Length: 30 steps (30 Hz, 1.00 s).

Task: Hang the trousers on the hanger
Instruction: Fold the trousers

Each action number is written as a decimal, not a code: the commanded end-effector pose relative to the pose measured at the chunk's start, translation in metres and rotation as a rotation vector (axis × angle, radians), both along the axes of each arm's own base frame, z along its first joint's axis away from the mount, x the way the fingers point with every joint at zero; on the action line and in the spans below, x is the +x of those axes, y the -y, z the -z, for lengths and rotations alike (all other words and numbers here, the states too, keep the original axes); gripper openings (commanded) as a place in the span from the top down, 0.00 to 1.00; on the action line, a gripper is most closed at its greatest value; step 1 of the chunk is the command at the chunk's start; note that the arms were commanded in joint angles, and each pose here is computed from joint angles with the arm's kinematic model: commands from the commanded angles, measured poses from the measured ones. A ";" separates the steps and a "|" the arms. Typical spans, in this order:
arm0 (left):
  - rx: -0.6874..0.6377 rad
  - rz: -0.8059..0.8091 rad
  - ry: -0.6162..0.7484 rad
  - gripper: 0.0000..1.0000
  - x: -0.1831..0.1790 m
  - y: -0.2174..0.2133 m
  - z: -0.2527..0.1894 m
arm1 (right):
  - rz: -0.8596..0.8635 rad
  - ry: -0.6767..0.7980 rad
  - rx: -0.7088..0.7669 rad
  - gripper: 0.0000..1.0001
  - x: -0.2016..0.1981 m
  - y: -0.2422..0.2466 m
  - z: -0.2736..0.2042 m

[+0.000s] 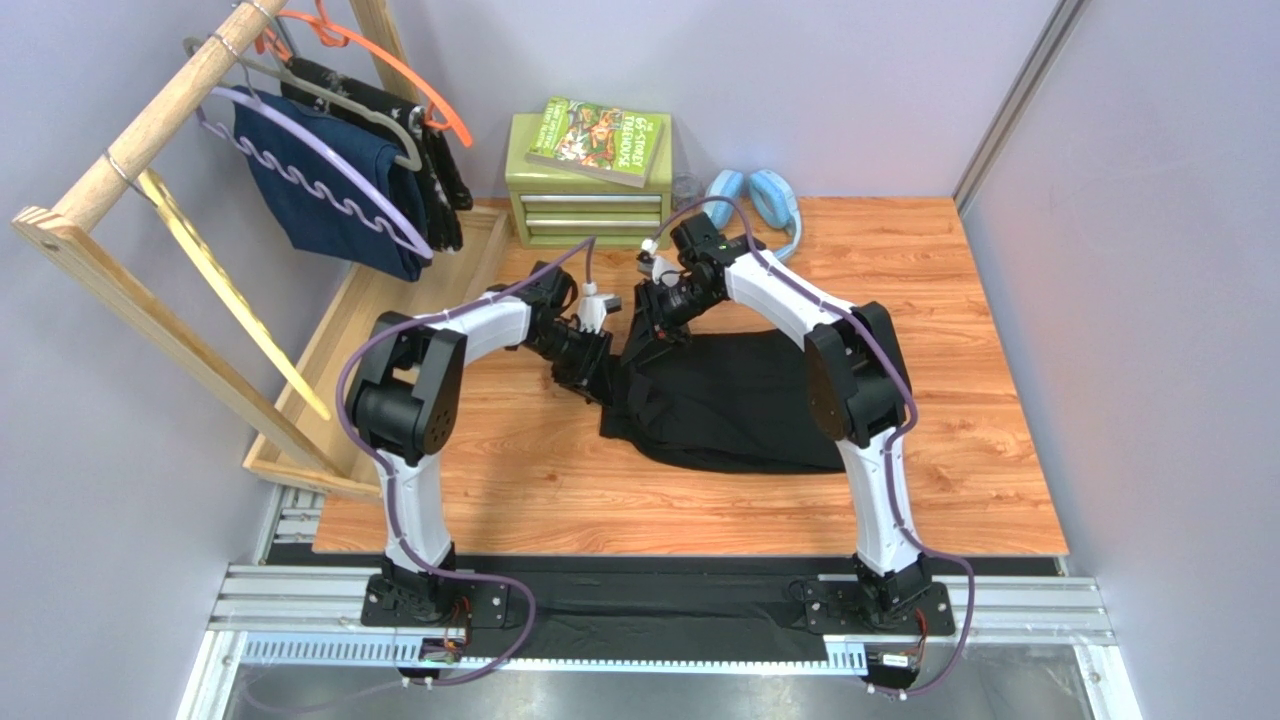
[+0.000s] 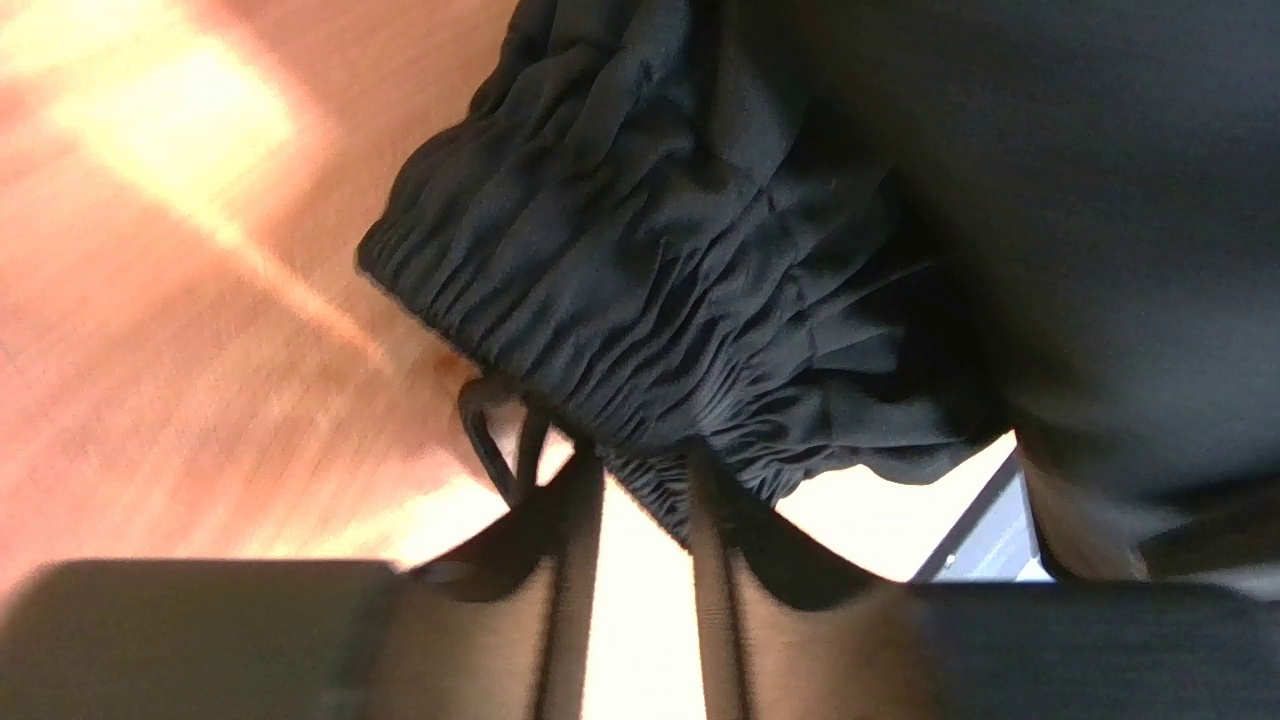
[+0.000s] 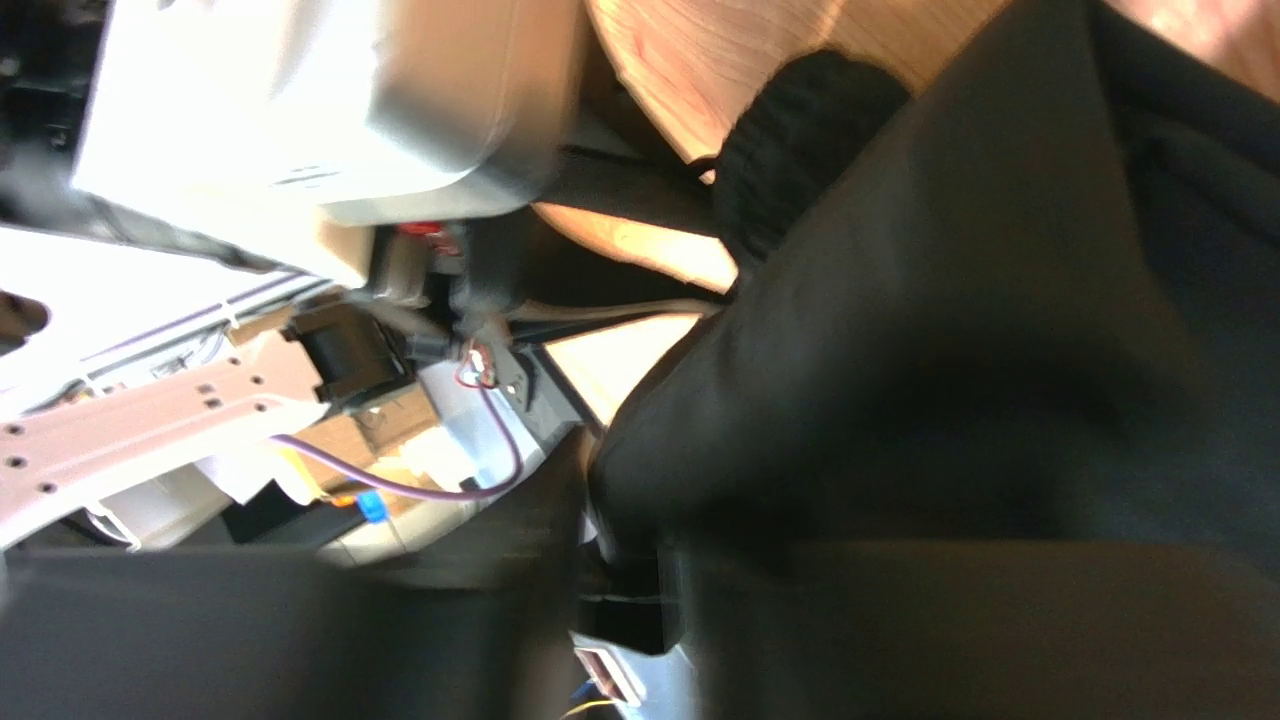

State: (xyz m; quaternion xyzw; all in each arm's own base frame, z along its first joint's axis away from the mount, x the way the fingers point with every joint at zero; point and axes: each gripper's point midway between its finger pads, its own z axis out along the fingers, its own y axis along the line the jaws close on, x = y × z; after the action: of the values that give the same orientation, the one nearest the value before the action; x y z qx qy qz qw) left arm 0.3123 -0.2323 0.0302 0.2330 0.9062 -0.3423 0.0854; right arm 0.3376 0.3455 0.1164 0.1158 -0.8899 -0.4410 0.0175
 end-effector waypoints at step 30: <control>0.368 0.602 0.411 0.49 -0.014 0.070 -0.044 | 0.038 -0.010 -0.481 0.57 -0.032 0.335 0.074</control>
State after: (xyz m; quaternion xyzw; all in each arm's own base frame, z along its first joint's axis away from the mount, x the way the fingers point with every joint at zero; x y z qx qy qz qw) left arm 0.3161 -0.3522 0.0887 0.5429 0.7964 -0.1955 0.1814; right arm 0.3101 0.0273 0.0655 0.0514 -0.9617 -0.2675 0.0296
